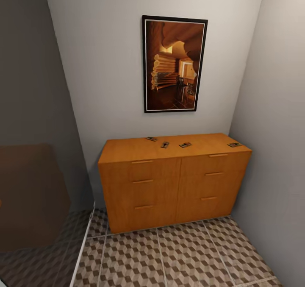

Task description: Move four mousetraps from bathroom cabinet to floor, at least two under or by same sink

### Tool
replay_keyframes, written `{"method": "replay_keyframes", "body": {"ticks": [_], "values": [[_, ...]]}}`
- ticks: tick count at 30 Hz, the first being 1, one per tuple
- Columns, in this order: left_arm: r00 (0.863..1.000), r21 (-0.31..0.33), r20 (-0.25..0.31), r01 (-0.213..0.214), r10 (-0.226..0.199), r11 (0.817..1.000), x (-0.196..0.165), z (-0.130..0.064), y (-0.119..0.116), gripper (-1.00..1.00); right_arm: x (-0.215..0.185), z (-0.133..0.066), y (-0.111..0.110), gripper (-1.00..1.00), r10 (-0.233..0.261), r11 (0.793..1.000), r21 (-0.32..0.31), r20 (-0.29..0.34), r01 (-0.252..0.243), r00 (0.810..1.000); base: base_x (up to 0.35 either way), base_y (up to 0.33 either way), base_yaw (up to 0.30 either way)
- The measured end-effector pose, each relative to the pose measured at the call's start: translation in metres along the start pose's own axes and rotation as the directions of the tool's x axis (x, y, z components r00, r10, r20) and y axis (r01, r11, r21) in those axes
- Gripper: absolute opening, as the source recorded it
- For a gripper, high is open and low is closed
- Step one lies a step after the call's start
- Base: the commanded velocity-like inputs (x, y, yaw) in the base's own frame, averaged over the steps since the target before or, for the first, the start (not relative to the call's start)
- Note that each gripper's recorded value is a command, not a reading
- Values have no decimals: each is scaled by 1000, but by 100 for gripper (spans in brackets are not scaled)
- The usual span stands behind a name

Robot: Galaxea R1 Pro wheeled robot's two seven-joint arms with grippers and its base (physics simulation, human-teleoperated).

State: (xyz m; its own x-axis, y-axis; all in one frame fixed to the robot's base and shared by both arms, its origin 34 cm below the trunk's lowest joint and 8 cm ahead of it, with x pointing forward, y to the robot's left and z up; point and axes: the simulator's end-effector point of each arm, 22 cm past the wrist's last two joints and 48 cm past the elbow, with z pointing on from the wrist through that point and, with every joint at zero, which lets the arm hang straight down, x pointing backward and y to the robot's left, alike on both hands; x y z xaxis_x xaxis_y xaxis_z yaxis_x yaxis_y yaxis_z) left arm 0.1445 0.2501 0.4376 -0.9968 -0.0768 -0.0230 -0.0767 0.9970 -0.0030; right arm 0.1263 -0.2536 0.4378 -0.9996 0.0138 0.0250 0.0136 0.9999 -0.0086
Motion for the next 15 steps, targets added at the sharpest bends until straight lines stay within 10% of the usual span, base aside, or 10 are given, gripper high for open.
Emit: {"method": "replay_keyframes", "body": {"ticks": [15], "values": [[1000, 0, 0, 0, 0, 1000, 0, 0, 0, 100, 0, 0, 1, 100, 0, 1000, -1, 0, 0, 1000, 0, 0, -244]]}}
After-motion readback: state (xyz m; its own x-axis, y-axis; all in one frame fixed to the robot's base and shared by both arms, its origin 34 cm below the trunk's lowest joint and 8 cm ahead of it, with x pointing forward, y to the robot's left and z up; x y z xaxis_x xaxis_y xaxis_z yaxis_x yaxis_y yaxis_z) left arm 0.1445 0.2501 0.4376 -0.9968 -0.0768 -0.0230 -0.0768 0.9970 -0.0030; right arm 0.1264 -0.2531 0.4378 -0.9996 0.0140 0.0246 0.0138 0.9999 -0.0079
